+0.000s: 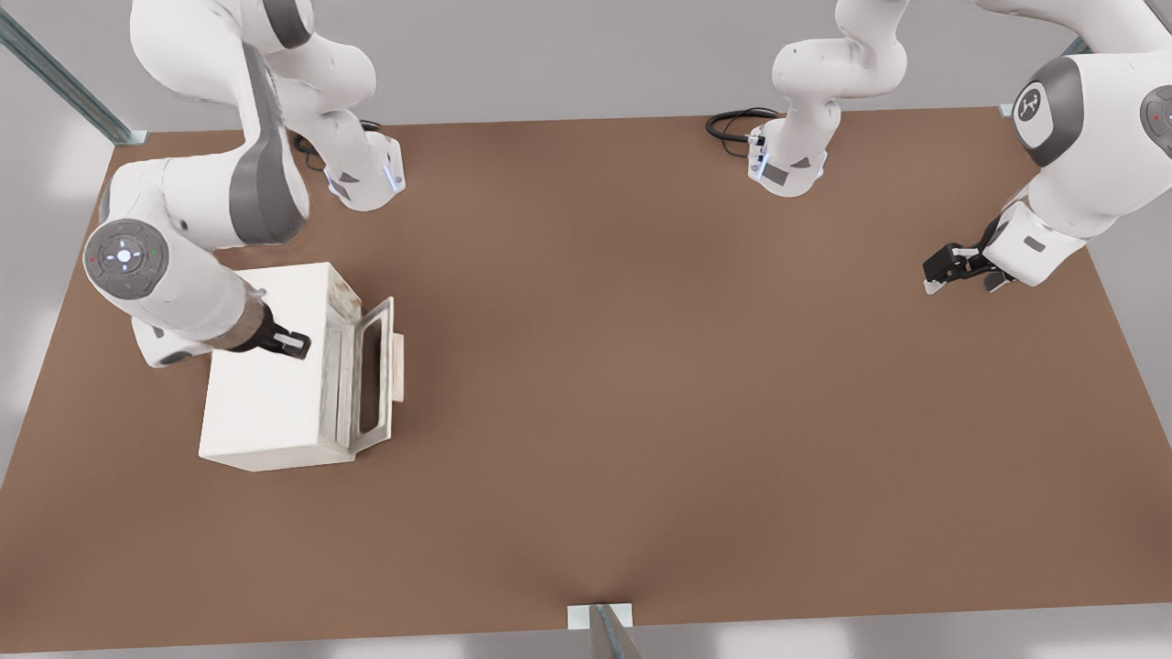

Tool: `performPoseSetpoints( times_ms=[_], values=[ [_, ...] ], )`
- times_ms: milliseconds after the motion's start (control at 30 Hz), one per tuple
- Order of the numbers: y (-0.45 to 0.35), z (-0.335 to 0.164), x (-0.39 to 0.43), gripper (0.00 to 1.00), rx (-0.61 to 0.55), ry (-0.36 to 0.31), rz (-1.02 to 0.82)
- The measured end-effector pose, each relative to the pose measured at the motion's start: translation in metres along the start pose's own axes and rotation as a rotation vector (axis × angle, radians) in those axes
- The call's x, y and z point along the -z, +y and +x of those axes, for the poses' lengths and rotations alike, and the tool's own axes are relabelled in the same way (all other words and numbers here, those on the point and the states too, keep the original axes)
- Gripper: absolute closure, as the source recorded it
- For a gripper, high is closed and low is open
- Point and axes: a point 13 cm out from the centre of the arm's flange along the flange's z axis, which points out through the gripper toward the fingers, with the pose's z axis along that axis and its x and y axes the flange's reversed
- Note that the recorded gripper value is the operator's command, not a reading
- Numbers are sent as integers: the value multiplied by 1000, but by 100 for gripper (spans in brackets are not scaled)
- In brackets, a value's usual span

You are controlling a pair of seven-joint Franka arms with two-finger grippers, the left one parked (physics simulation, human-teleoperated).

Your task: Keep left arm still and open the oven door with right arm

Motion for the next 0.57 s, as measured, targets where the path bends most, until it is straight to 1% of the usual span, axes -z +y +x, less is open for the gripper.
performPoseSetpoints(
  times_ms=[100,200,300,567],
  values=[
    [-2,10,21,0,59,-3,-62],
    [1,13,24,0,116,4,-87],
    [-3,9,22,0,149,10,-99],
    [-7,2,24,0,238,-13,-71]
  ],
)
